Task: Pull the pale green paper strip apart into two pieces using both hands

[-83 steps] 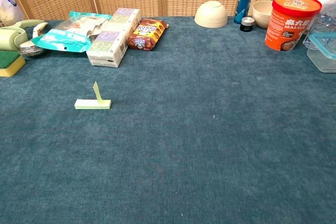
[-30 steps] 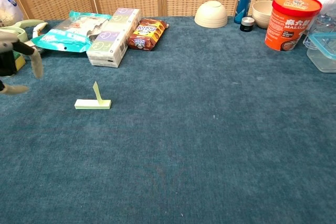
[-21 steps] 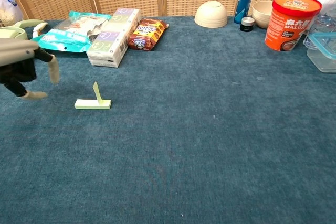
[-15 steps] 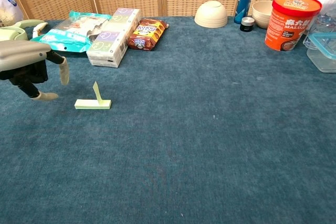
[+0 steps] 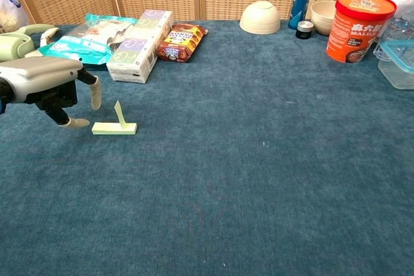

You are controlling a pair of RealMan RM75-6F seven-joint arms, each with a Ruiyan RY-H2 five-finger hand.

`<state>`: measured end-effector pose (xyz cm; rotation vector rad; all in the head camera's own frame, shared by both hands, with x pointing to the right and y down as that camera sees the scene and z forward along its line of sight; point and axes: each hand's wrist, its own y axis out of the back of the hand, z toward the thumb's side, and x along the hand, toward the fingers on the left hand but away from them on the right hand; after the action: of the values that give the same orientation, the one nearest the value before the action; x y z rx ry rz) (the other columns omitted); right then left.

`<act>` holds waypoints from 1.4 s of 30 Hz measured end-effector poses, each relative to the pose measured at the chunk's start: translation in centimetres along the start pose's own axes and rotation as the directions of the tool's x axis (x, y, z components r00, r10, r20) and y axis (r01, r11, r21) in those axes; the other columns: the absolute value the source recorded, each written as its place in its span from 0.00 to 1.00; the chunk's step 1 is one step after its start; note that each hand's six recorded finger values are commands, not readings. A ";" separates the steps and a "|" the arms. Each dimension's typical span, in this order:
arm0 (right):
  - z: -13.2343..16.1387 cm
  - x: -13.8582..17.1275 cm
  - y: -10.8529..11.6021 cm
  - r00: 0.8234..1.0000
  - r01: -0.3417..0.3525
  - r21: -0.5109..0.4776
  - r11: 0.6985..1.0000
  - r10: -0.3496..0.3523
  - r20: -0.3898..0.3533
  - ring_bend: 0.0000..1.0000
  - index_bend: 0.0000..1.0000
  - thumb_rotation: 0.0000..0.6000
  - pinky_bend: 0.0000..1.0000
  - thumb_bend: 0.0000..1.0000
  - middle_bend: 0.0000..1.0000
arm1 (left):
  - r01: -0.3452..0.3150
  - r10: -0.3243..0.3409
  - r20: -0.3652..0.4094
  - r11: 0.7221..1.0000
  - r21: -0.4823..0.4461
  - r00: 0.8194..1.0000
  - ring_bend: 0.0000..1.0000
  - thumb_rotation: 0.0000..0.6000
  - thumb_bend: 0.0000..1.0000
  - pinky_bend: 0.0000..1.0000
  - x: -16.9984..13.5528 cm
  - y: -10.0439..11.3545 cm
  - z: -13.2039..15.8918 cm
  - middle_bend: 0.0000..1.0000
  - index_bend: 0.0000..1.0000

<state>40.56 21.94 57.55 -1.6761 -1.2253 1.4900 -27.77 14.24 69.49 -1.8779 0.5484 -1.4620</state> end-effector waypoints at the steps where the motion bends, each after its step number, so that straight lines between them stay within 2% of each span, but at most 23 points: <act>1: 0.0 0.0 0.0 1.000 0.000 0.000 1.000 0.000 0.001 0.20 0.07 1.00 0.11 0.45 0.25 | 0.003 -0.003 -0.001 1.000 0.001 1.000 0.99 1.00 0.26 1.00 0.0 -0.1 0.0 1.00 0.45; 11: -0.4 0.2 0.1 1.000 0.003 -0.002 1.000 -0.002 0.008 0.20 0.07 1.00 0.11 0.45 0.25 | 0.031 -0.031 0.010 1.000 0.002 0.999 0.99 1.00 0.26 1.00 0.3 -1.1 1.1 1.00 0.45; 22: -0.6 0.3 0.0 1.000 0.001 -0.006 1.000 -0.001 0.016 0.20 0.07 1.00 0.11 0.45 0.25 | 0.025 -0.025 0.005 1.000 0.001 1.000 0.99 1.00 0.26 1.00 0.7 -1.2 1.5 1.00 0.45; 42: -1.2 0.8 0.2 0.999 0.006 -0.009 1.000 -0.005 0.036 0.20 0.07 1.00 0.11 0.45 0.25 | 0.056 -0.056 -0.011 0.998 0.008 0.998 0.99 1.00 0.26 1.00 1.1 -1.8 1.3 1.00 0.45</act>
<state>41.71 22.77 57.28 -1.6571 -1.2561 1.5192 -26.32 15.01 71.34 -1.8936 0.4980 -1.5092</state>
